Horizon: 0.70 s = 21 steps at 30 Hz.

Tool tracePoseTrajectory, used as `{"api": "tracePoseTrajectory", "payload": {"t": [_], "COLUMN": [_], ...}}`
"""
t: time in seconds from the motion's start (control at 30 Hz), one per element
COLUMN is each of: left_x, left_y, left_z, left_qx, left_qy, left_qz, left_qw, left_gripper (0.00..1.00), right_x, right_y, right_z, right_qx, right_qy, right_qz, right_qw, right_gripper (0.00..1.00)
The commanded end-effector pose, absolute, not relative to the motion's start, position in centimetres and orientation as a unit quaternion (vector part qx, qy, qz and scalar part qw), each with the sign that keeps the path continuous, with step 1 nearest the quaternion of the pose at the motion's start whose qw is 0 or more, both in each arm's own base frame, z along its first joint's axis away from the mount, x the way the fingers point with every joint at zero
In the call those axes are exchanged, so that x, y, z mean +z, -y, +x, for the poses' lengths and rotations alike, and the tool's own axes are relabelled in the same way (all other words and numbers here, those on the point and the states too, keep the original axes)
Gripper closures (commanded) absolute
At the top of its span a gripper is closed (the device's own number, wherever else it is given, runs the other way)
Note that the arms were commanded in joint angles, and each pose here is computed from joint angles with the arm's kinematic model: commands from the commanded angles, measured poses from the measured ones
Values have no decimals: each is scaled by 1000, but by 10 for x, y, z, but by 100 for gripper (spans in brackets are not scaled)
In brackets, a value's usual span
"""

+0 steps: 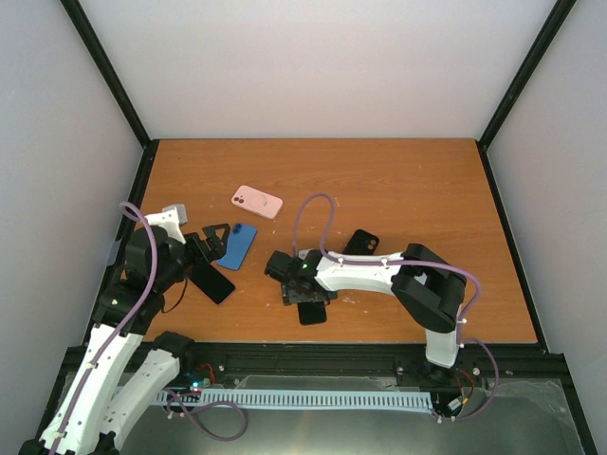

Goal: Put the phone into the phone case

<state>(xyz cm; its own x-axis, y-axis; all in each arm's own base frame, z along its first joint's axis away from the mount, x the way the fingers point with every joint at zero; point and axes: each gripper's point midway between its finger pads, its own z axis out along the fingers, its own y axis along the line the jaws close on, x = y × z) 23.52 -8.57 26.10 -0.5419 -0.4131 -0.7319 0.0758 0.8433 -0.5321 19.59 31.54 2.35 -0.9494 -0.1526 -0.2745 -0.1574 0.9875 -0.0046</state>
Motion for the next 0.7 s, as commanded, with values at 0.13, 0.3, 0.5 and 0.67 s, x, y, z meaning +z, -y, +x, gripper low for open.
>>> {"api": "tracePoseTrajectory", "payload": {"t": [0.13, 0.3, 0.5, 0.67], "left_x": [270, 257, 225, 202], "left_y": [83, 93, 116, 135], "left_z": [232, 232, 232, 233], "left_qx": [-271, -291, -338, -374], "left_qy": [-832, -839, -853, -862], "left_qz": [-115, -113, -106, -94], "left_qw": [470, 446, 382, 330], "left_gripper": [1, 1, 2, 6], "right_x": [10, 0, -7, -7], "right_y": [-308, -305, -304, -300], "right_z": [191, 187, 182, 179], "right_qx": [-29, -33, -20, -6], "right_qy": [-986, -986, -986, -985], "right_qz": [-85, -95, -108, -110], "right_qw": [138, 129, 125, 130], "right_gripper": [10, 14, 21, 24]}}
